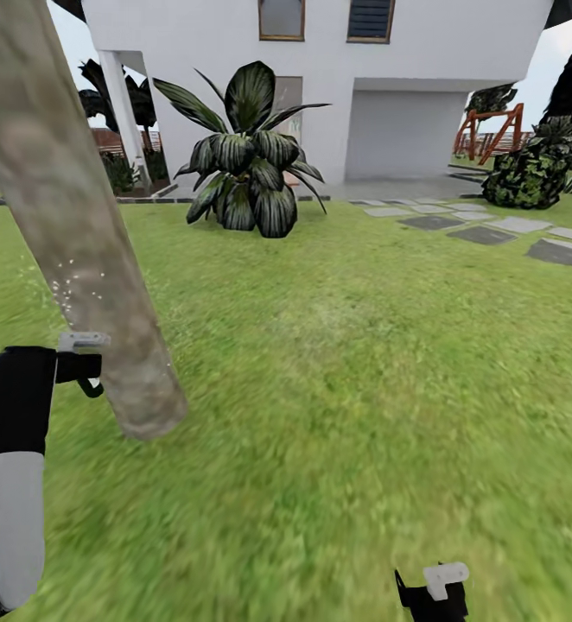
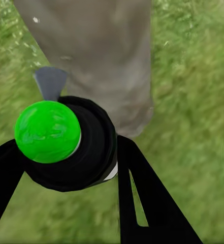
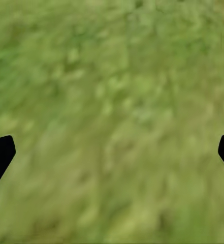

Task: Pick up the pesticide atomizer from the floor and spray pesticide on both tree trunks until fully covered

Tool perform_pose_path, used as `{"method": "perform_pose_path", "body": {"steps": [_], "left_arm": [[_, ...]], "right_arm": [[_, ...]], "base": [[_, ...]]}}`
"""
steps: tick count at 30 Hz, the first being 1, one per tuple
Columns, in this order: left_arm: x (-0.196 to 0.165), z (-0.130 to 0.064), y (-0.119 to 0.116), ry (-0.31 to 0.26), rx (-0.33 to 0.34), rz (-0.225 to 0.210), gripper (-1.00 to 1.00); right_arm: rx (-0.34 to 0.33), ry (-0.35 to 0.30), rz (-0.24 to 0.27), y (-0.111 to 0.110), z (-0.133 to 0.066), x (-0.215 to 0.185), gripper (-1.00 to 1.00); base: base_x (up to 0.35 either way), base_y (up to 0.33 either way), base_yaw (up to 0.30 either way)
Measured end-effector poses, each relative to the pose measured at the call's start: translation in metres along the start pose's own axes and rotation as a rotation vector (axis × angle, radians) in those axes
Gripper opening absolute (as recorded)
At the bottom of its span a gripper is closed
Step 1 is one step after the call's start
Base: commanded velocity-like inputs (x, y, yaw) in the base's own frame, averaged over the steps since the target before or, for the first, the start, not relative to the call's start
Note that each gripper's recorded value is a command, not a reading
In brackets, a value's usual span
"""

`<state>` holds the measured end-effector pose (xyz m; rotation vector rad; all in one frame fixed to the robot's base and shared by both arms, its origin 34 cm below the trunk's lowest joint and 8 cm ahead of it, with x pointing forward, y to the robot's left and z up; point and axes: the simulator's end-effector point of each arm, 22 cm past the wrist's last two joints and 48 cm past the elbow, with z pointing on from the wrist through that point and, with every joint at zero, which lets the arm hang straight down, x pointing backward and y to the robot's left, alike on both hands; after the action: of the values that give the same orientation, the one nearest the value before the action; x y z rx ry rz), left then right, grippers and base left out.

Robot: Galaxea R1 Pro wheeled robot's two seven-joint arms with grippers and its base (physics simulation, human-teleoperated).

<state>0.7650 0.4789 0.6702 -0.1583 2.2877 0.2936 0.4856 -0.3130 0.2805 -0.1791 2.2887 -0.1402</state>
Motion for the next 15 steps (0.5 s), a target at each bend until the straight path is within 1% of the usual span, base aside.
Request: {"method": "perform_pose_path", "body": {"steps": [2, 3, 5, 6, 7, 9, 10, 11, 13, 14, 15], "left_arm": [[0.001, 0.002, -0.023, 0.004, 0.032, 0.02, -1.0], [0.001, 0.002, -0.029, 0.005, 0.036, 0.025, -1.0], [0.001, 0.002, -0.029, 0.006, 0.032, 0.028, -1.0], [0.001, 0.002, -0.023, 0.006, 0.021, 0.029, -1.0], [0.003, 0.001, -0.011, 0.006, 0.003, 0.015, -1.0], [0.006, 0.0, 0.022, 0.007, -0.035, -0.032, -1.0], [0.009, 0.0, 0.028, 0.008, -0.037, -0.045, -1.0], [0.017, 0.001, 0.034, 0.02, -0.047, -0.046, -1.0], [0.04, 0.006, 0.03, 0.052, -0.04, -0.036, -1.0], [0.044, 0.007, 0.027, 0.056, -0.033, -0.036, -1.0], [0.046, 0.008, 0.018, 0.056, -0.018, -0.03, -1.0]], "right_arm": [[0.0, 0.0, 0.0, 0.0, 0.0, 0.0, 1.0], [-0.001, 0.0, 0.0, 0.0, 0.0, 0.0, 1.0], [-0.001, 0.0, 0.0, 0.001, 0.0, 0.0, 1.0], [-0.001, 0.0, 0.0, 0.0, 0.0, 0.0, 1.0], [-0.002, 0.0, 0.0, 0.001, 0.0, 0.0, 1.0], [-0.002, 0.0, 0.0, 0.001, 0.0, 0.0, 1.0], [-0.002, 0.0, 0.001, 0.001, 0.0, 0.0, 1.0], [-0.003, 0.0, 0.001, 0.001, 0.0, 0.0, 1.0], [-0.002, 0.0, 0.001, 0.001, 0.0, 0.0, 1.0], [-0.002, 0.0, 0.001, 0.001, 0.0, 0.0, 1.0], [-0.002, 0.0, 0.001, 0.001, 0.0, 0.0, 1.0]], "base": [[0.268, -0.167, 0.276], [0.278, -0.156, 0.277], [0.281, -0.148, 0.278], [0.284, -0.142, 0.278], [0.284, -0.141, 0.278], [0.284, -0.116, 0.275], [0.184, -0.051, 0.223], [0.075, -0.021, 0.155], [0.029, -0.008, 0.109], [0.01, -0.003, 0.086], [0.005, -0.001, 0.079]]}}
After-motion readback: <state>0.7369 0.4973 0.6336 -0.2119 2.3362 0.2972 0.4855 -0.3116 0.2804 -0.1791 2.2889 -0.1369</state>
